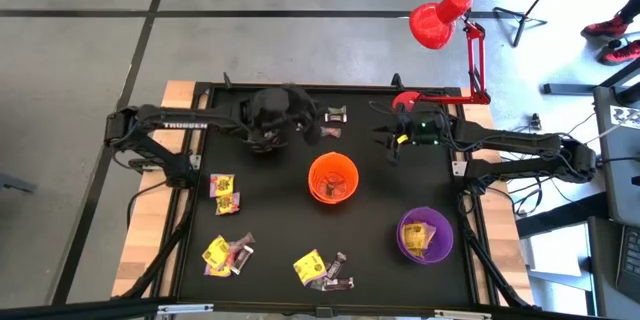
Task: Sort candy
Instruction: Put the brown chocolate bar into the black bucket
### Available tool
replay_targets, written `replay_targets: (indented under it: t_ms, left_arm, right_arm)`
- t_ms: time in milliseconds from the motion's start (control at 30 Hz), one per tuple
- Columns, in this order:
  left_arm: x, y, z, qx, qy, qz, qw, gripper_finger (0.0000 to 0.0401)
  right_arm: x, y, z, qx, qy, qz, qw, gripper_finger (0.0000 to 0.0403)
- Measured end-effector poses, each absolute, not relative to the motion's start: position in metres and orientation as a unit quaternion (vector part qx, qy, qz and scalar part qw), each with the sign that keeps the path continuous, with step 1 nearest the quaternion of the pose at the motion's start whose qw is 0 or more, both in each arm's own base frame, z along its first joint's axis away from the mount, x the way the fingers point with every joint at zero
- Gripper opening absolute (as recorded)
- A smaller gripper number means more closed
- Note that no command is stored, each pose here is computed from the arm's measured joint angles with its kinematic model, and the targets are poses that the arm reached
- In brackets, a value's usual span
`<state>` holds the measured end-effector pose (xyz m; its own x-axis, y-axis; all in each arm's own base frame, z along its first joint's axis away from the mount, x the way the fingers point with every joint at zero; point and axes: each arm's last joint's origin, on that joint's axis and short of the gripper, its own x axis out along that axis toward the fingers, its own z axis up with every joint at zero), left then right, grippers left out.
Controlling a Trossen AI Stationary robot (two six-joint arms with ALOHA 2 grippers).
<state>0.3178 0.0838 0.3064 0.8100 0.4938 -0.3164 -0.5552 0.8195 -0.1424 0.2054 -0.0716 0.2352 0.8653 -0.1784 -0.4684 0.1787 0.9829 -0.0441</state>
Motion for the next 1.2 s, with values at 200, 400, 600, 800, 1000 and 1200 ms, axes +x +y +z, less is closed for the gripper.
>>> replay_targets:
  t_ms: [200, 400, 600, 800, 1000, 1200]
  left_arm:
    - [0.321, 0.117, 0.281, -0.132, 0.182, 0.283, 0.933, 0.0133]
    - [0.331, 0.145, 0.238, -0.113, 0.26, 0.265, 0.922, 0.0133]
    - [0.325, 0.163, 0.21, -0.095, 0.34, 0.248, 0.902, 0.0133]
    - [0.317, 0.167, 0.203, -0.07, 0.391, 0.234, 0.888, 0.0133]
    - [0.315, 0.165, 0.2, -0.06, 0.411, 0.224, 0.882, 0.0133]
    - [0.316, 0.164, 0.194, -0.047, 0.428, 0.222, 0.875, 0.0135]
  right_arm:
    - [0.205, -0.072, 0.235, -0.007, 0.243, -0.091, 0.966, 0.0127]
    - [0.205, -0.072, 0.235, -0.005, 0.243, -0.091, 0.966, 0.0127]
    - [0.205, -0.072, 0.235, -0.002, 0.243, -0.092, 0.966, 0.0127]
    - [0.205, -0.072, 0.235, 0.02, 0.24, -0.097, 0.966, 0.0127]
    - [0.205, -0.072, 0.235, 0.044, 0.237, -0.104, 0.965, 0.0127]
    - [0.206, -0.071, 0.235, 0.069, 0.234, -0.1, 0.965, 0.0127]
